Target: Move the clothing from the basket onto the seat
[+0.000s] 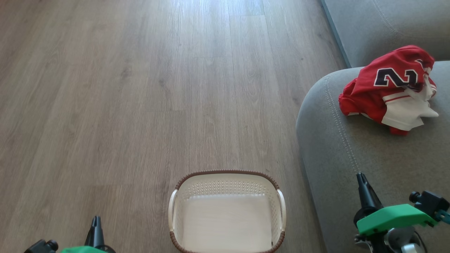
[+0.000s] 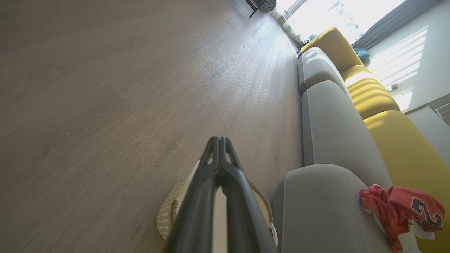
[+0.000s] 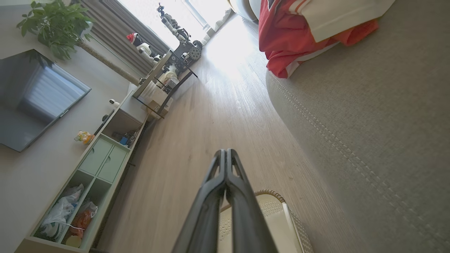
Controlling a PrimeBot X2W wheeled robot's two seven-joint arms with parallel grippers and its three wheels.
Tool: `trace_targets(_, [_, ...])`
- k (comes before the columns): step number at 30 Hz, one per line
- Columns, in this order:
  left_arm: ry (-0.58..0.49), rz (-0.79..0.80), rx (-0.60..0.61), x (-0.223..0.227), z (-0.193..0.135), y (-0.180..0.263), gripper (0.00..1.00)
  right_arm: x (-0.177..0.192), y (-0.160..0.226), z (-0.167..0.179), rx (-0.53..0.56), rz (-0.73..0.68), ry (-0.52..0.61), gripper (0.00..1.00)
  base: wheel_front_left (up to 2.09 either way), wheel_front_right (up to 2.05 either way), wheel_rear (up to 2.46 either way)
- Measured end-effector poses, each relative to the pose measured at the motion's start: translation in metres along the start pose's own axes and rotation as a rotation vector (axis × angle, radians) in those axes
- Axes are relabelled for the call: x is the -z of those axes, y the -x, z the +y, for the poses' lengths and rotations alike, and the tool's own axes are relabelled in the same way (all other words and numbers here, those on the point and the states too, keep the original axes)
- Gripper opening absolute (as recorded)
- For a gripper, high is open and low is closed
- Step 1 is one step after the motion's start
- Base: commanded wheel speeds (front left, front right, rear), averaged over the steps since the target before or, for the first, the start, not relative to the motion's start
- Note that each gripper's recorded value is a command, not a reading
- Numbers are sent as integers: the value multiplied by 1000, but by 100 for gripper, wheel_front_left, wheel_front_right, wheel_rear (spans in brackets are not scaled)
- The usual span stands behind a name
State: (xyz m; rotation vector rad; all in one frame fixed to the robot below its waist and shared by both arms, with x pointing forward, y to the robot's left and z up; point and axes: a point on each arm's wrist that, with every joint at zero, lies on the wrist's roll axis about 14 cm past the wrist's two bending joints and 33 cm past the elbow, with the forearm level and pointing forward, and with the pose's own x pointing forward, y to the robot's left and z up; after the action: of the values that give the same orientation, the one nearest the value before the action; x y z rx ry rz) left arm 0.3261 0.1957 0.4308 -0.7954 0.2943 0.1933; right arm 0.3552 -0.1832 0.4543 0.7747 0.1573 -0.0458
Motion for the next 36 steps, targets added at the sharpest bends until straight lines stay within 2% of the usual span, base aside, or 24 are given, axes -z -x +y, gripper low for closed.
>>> trace_targets(36, [393, 6, 114, -19, -33, -18, 0, -16, -9, -1, 3, -32, -413, 0, 0, 0, 0])
